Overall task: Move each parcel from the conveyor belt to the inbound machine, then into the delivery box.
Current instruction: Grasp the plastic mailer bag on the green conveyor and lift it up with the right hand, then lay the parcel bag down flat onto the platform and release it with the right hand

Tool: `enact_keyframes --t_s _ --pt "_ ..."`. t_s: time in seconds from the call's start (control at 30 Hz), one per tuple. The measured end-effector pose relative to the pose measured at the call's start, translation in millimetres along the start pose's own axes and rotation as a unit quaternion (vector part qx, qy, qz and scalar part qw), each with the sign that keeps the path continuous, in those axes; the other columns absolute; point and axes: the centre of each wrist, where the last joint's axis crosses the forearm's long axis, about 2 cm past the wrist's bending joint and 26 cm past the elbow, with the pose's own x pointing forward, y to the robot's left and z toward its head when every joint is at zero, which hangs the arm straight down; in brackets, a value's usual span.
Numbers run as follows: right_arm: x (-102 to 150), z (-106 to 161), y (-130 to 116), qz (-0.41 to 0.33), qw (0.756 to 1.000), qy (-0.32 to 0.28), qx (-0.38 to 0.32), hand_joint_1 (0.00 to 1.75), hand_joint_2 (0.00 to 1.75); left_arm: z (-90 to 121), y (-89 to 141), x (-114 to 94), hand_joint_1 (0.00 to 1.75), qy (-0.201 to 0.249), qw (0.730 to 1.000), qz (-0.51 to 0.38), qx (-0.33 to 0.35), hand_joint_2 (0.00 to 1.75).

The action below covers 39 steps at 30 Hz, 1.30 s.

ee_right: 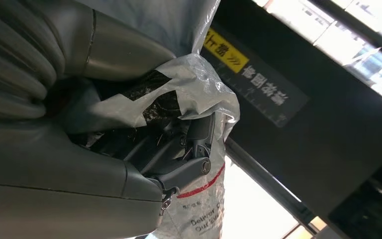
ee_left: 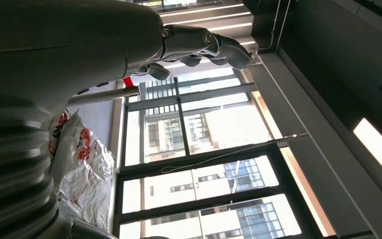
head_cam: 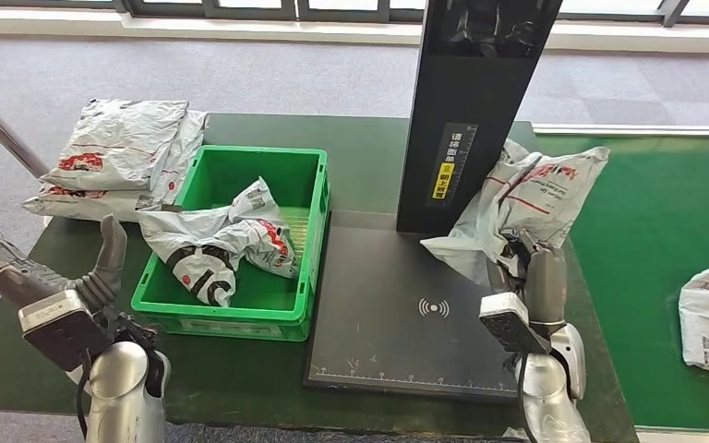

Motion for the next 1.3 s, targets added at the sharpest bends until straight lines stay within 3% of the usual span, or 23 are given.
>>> enact_keyframes --t_s 0.1,0.2,0.27,0.37,0.43,0.53,1.3 --pt "4.6 -2.8 4.4 -0.012 1.000 -0.014 0.018 1.75 1.75 7.4 -3.6 5.6 0.00 0.025 0.999 0.044 -0.004 1.75" --pt "5.6 -2.9 7.4 -0.015 0.999 -0.020 0.042 1.75 1.75 24.2 -15.9 17.3 0.00 0.064 0.986 0.144 -0.053 1.75" --pt "6.0 -2.6 10.4 -0.022 0.998 -0.024 0.061 1.75 1.75 31.5 -25.7 25.5 0.00 0.079 0.958 0.248 -0.118 1.75" --pt "6.4 -2.1 16.2 -0.038 0.994 -0.030 0.096 1.75 1.75 36.7 -34.0 32.8 0.00 0.078 0.895 0.387 -0.210 1.75" --pt "7.2 -1.9 20.6 -0.049 0.991 -0.035 0.119 1.75 1.75 38.8 -36.3 34.6 0.00 0.074 0.866 0.430 -0.244 1.75" --pt "8.7 -3.1 26.2 -0.062 0.986 -0.045 0.145 1.75 1.75 40.7 -37.7 35.4 0.00 0.070 0.846 0.454 -0.269 1.75" --pt "9.1 -17.2 50.2 -0.099 0.959 -0.082 0.254 1.75 1.75 44.7 -42.3 32.0 0.00 0.074 0.840 0.453 -0.289 1.75"
